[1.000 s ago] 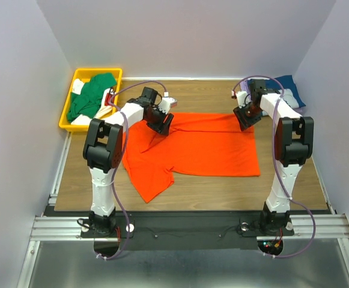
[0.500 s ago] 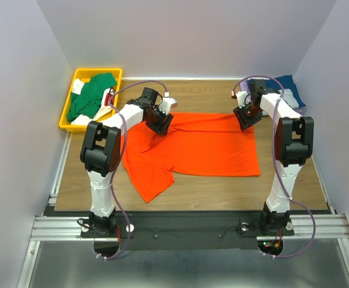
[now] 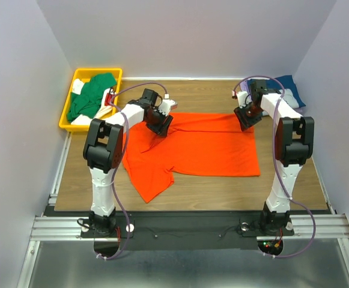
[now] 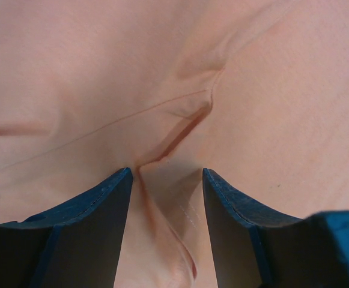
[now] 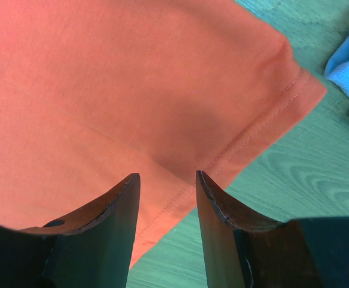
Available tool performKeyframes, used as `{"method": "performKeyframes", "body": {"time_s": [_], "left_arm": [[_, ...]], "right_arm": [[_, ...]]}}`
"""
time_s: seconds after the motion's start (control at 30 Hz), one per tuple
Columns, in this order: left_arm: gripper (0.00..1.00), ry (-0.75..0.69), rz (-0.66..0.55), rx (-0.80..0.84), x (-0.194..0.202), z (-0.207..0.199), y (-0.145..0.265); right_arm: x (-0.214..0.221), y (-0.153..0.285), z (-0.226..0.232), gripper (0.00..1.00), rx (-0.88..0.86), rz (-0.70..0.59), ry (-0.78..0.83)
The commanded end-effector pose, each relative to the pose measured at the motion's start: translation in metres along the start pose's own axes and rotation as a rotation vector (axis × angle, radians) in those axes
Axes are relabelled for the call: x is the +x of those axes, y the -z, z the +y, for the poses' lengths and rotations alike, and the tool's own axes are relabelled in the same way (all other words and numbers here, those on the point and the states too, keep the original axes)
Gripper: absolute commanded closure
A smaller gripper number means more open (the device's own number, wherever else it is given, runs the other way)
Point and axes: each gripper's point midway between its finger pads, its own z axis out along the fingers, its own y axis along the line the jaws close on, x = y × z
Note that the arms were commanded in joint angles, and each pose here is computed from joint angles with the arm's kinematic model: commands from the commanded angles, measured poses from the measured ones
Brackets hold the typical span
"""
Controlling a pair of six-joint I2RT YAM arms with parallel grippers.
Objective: Fold and stack the t-shirts
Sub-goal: Fold the tshirt
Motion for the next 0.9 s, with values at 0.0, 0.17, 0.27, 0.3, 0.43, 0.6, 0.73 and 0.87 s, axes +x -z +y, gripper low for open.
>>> {"method": "performKeyframes", "body": {"time_s": [0.0,0.17,0.27,0.3,0.43,0.6,0.73,0.87], "left_arm": [[0.40,-0.046,-0.054,0.063,-0.019,-0.020,0.014],[0.44,-0.117,-0.078,0.089,-0.026,-0.045,0.027],[0.46,-0.156,-0.068,0.105,-0.022,-0.060,0.025],[0.47,-0.164,-0.051,0.120,-0.018,-0.066,0.024],[0.54,-0.214,-0.007,0.148,-0.003,-0.085,0.017],[0.57,-0.258,-0.031,0.145,-0.007,-0.084,0.035],[0.57,-0.195,-0.118,0.086,-0.026,-0.050,0.066],[0.57,-0.130,-0.135,0.011,-0.023,-0.007,0.075]], "right_arm": [[0.005,-0.001,-0.002,0.52,-0.005,0.011,0.004],[0.003,-0.002,-0.004,0.52,-0.004,0.007,0.000],[0.003,-0.004,-0.003,0.52,-0.010,0.008,-0.004],[0.003,-0.004,-0.003,0.52,-0.010,0.008,-0.003],[0.003,-0.005,-0.005,0.53,-0.006,0.010,-0.005],[-0.004,-0.002,-0.011,0.55,0.009,-0.004,0.001],[-0.015,-0.007,-0.012,0.60,-0.005,-0.029,-0.035],[-0.022,-0.019,-0.004,0.62,-0.060,-0.045,-0.097]]}}
